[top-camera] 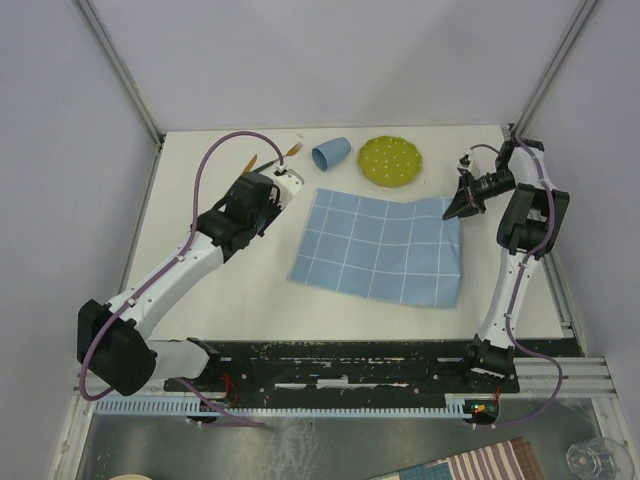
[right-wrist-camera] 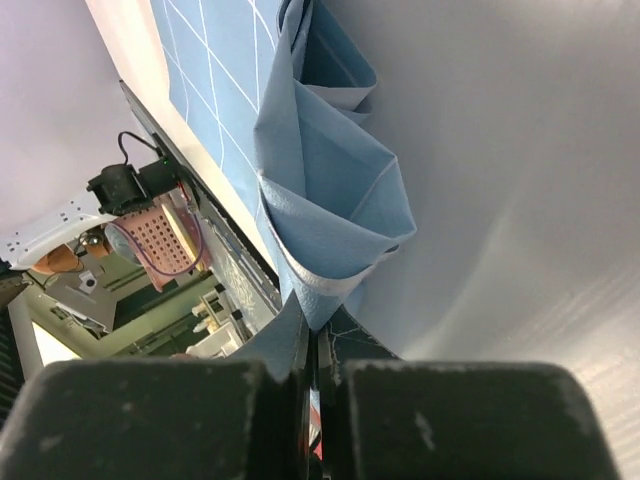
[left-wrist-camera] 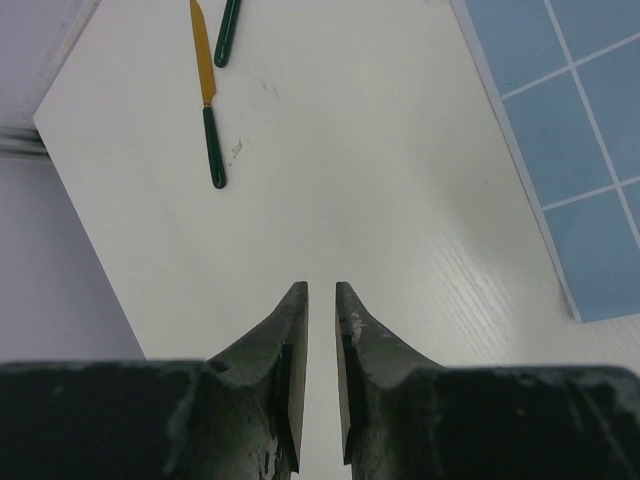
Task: Set the dinner table for one person
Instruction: Flatten out the napkin at the center of the board.
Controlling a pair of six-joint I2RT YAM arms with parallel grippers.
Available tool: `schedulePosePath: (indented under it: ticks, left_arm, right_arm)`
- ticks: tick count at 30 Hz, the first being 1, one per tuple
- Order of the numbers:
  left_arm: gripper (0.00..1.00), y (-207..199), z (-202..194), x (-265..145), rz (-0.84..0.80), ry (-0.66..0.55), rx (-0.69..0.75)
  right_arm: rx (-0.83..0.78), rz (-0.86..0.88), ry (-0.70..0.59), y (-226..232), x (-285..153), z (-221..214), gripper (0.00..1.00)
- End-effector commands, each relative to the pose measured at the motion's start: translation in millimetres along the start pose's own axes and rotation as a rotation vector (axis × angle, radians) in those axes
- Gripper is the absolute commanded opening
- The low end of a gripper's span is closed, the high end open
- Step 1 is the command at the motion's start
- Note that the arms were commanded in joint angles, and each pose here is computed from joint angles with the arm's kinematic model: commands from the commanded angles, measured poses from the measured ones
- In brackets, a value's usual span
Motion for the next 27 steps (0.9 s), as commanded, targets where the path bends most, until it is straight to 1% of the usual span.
schedulePosePath:
  ticks: [1,4,5,7,10,15,16,17,18,19,20,23,25,27]
  left_arm:
    - [0.24,12,13,-2,0.056,-0.048,0.022]
    - [0.24,13,13,-2,0.059,-0.05,0.021]
    - [0.24,13,13,-2,0.06,-0.049,0.022]
    - [0.24,13,13,-2,0.062,-0.047,0.023]
    - [0.24,13,12,-3,0.064,-0.047,0.024]
    - [0.24,11,10,-1,0.06,-0.045,0.026]
    - [0.24,10,10,-1,0.058,-0.044,0.025]
    - [0.24,10,10,-1,0.056,-0.045,0.025]
    - [0.24,10,10,-1,0.055,-0.047,0.024]
    - [0.24,10,10,-1,0.055,-0.047,0.025]
    - [0.24,10,10,-1,0.056,-0.047,0.025]
    - [0.24,10,9,-2,0.058,-0.047,0.023]
    - [0.24,10,9,-4,0.06,-0.047,0.021]
    - [0.24,9,7,-5,0.06,-0.046,0.022]
  right_arm:
    - [-0.082,-0.011,-0.039,30,-4,-2,0.02]
    - [-0.174,-0.144,-0.038,40,-6,-9,0.02]
    - [-0.202,-0.19,-0.068,42,-9,-9,0.02]
    - [-0.207,-0.293,-0.148,45,-15,-12,0.02]
    - [-0.217,-0.442,-0.224,44,-27,-22,0.02]
    - [-0.206,-0.526,-0.24,40,-31,-22,0.03]
    - [-0.188,-0.537,-0.242,38,-30,-18,0.07]
    - [-0.184,-0.537,-0.241,36,-28,-16,0.2]
    - [-0.178,-0.53,-0.24,35,-26,-13,0.39]
    - [-0.165,-0.523,-0.24,33,-24,-10,0.51]
    - [-0.158,-0.515,-0.235,32,-22,-8,0.57]
    - [-0.137,-0.516,-0.216,30,-15,0,0.67]
    - [-0.13,-0.529,-0.228,32,-15,3,0.7]
    - [-0.139,-0.547,-0.276,37,-20,3,0.72]
Point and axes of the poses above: each gripper's point midway between its finger pads, its own x axis out along the fingers, its own y axis along the line the jaws close on, z = x × y, the point moved 10 cm from there along -x, back along the fingers, and after that the axes turned 15 degrees about x, right-handed, at the moved point
